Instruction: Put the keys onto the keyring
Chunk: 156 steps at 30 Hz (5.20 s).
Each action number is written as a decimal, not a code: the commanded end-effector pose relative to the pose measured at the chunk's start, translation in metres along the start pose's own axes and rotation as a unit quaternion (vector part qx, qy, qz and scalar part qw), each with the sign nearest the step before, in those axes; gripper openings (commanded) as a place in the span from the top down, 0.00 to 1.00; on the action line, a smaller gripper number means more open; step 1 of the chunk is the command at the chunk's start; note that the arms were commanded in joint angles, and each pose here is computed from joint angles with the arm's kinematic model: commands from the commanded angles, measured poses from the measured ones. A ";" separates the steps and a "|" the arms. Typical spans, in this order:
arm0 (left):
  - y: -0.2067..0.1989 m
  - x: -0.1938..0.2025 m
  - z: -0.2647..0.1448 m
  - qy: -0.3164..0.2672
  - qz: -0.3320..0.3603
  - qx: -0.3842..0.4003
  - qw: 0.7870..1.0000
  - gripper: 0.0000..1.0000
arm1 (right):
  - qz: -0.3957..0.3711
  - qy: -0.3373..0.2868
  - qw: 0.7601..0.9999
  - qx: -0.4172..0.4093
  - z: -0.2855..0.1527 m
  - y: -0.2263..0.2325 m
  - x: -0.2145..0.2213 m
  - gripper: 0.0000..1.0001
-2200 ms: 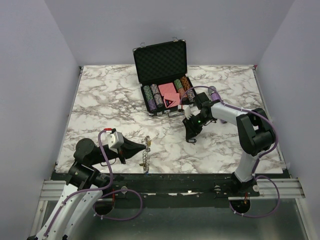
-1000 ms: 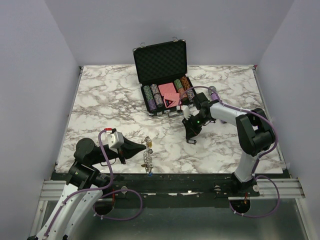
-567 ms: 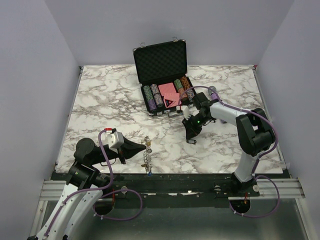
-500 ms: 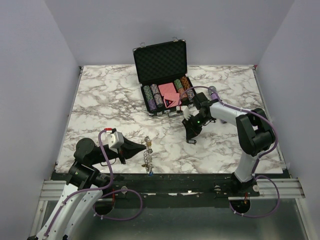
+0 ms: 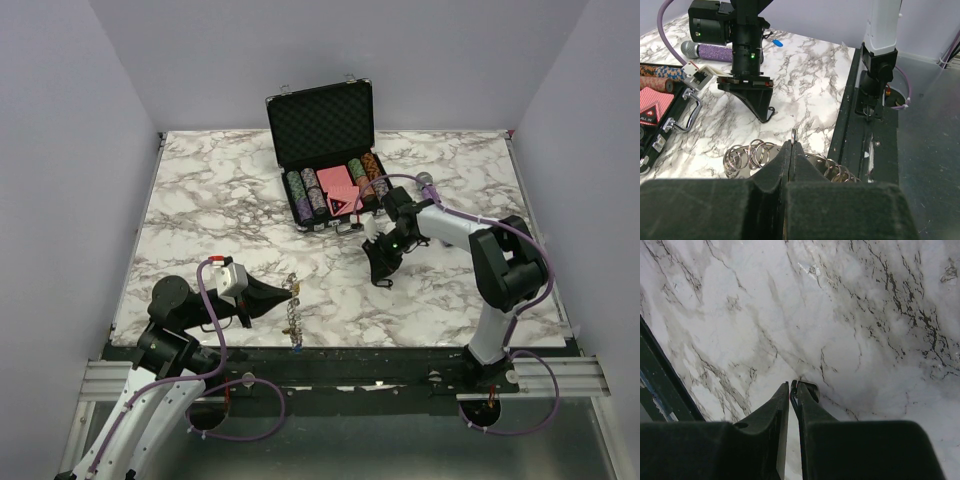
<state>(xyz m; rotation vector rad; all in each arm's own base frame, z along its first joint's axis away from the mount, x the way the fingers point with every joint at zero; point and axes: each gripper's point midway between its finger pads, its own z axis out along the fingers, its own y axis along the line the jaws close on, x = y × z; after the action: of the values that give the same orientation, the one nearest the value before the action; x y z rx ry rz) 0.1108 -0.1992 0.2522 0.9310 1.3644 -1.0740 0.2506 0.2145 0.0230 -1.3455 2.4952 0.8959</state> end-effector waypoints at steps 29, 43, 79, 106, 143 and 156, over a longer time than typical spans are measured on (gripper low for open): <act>-0.015 -0.040 0.001 -0.104 0.056 0.042 0.992 1.00 | -0.126 -0.112 0.985 -0.021 -0.063 0.050 -0.062 1.00; 0.005 -0.078 0.024 -0.163 0.077 0.049 0.982 1.00 | -0.284 -0.273 0.919 -0.017 -0.188 0.143 -0.135 0.99; -0.017 -0.097 0.063 -0.296 -0.014 0.128 0.947 1.00 | -0.454 -0.325 0.828 -0.042 -0.208 0.210 -0.091 1.00; -0.033 -0.100 0.094 -0.237 -0.171 0.228 0.929 1.00 | -0.233 -0.338 0.906 -0.106 -0.191 0.231 -0.078 1.00; -0.025 -0.072 0.083 -0.067 -0.096 0.147 0.982 1.00 | -0.211 -0.347 0.884 -0.231 -0.198 0.267 -0.083 1.00; -0.021 -0.078 0.082 -0.096 -0.245 0.120 0.957 1.00 | -0.189 -0.345 0.898 -0.196 -0.184 0.248 -0.094 1.00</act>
<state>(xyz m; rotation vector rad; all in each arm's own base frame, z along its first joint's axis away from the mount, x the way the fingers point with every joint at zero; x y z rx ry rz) 0.1194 -0.2865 0.3122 0.7972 1.3623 -1.6102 0.1254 0.2732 0.3150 -1.2794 1.4795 1.4949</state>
